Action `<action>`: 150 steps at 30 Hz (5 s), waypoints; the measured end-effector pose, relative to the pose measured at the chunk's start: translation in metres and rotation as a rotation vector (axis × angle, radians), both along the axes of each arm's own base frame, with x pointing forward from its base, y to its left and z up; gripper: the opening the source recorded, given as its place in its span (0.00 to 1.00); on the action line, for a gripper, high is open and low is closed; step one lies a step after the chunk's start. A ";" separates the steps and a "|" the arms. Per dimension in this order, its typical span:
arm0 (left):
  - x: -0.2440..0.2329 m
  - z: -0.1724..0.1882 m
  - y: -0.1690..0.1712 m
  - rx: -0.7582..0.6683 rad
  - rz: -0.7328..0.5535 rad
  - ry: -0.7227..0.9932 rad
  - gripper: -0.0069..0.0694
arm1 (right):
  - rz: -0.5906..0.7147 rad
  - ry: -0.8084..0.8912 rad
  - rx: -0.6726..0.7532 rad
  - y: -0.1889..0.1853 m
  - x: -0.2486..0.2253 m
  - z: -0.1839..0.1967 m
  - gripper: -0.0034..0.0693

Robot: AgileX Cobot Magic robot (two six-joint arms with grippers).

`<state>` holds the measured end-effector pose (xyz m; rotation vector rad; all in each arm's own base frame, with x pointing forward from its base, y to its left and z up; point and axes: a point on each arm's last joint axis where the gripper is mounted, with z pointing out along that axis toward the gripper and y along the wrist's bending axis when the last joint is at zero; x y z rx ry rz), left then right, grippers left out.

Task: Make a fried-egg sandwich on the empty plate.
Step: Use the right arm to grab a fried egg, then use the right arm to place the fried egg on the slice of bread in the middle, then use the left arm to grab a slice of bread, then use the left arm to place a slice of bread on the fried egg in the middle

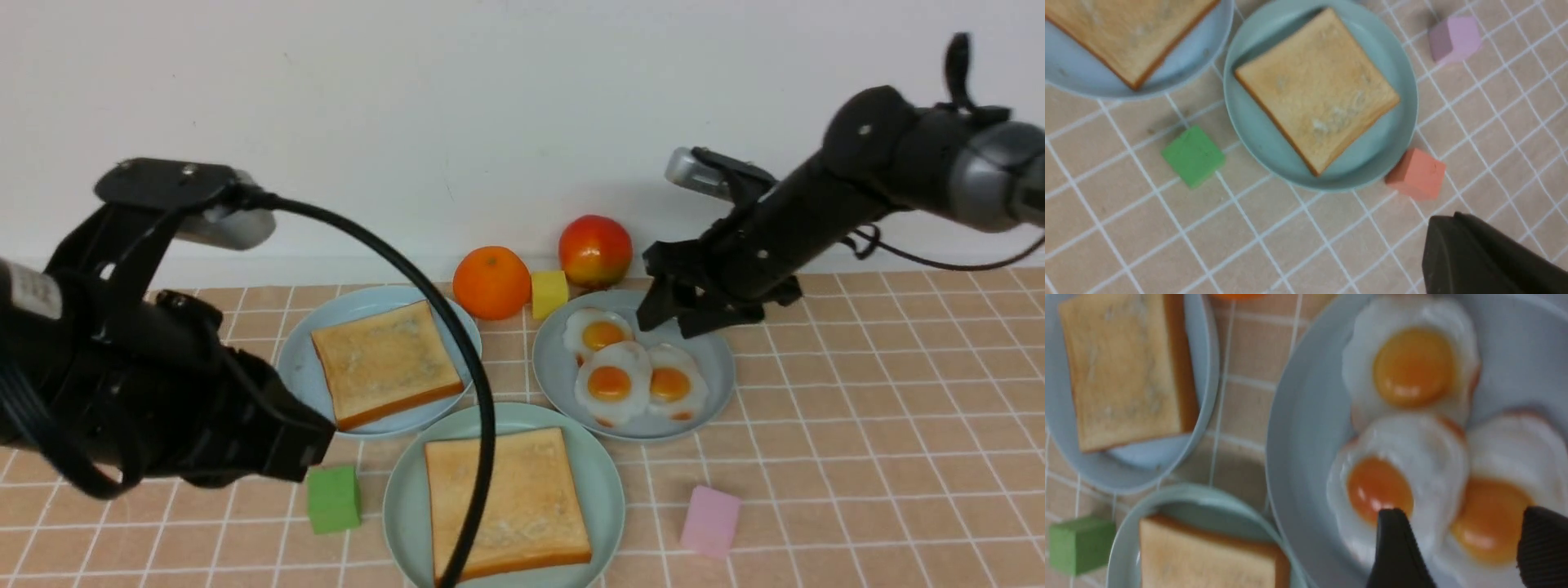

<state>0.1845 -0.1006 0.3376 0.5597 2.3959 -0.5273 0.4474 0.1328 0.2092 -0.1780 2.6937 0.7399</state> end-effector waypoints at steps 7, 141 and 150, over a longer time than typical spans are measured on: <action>0.001 0.002 0.000 -0.011 0.010 -0.031 0.07 | -0.013 0.055 0.017 0.004 0.014 -0.034 0.55; 0.200 -0.096 0.002 -0.040 0.609 0.336 0.10 | 0.488 -0.604 0.003 -0.018 -0.304 0.143 0.05; 0.113 -0.082 -0.061 -0.149 0.419 0.275 0.10 | 0.488 -0.604 0.003 -0.018 -0.304 0.143 0.06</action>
